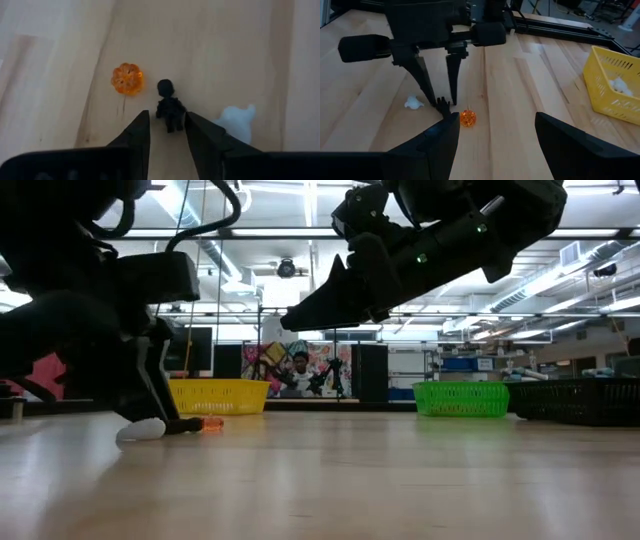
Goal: Sort Halloween decoration
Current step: Put the black skeleton toy into the black bin
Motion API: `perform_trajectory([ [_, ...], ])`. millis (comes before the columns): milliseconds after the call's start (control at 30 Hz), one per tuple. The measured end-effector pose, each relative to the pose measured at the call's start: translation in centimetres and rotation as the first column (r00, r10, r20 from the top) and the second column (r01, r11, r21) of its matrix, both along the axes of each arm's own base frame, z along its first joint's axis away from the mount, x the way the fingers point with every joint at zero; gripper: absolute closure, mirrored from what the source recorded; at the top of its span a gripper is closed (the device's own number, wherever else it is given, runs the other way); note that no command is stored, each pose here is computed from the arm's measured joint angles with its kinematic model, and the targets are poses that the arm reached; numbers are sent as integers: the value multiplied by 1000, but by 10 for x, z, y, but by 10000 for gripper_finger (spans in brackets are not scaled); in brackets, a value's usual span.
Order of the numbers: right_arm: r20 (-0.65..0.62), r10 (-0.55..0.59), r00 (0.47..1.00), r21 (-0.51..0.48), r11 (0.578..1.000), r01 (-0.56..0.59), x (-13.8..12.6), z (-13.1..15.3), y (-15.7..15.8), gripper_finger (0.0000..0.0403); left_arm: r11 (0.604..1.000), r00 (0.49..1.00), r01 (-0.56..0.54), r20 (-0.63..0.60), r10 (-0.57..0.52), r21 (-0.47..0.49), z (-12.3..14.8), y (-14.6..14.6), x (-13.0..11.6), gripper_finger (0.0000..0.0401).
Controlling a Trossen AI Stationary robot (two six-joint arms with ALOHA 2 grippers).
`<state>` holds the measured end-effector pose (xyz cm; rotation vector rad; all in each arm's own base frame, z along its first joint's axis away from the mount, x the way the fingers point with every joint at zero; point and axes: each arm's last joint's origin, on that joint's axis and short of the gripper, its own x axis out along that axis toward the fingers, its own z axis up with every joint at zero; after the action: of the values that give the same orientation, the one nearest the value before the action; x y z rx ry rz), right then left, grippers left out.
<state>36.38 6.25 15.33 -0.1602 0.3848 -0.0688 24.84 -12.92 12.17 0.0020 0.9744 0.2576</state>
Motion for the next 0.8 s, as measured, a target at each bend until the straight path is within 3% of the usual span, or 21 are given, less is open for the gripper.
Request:
perform_trajectory([
  [133, 0, 0, 1000, 0, 1000, 0, 0, 0, 0, 140, 1000, 999, 21, -29, -21, -7, -6, 1, 3, 316],
  [333, 0, 0, 1000, 0, 1000, 0, 0, 0, 0, 140, 999, 999, 47, -29, -46, 15, -6, 1, 4, 392],
  [567, -1, 25, 1000, 8, 1000, -25, 0, 0, 1, 140, 989, 994, 105, -14, -104, 102, 3, -3, -4, 399],
  [800, 43, 50, 998, 11, 999, -51, 1, 5, 3, 140, 966, 987, 119, 81, -140, 228, 19, -5, -4, 401],
])
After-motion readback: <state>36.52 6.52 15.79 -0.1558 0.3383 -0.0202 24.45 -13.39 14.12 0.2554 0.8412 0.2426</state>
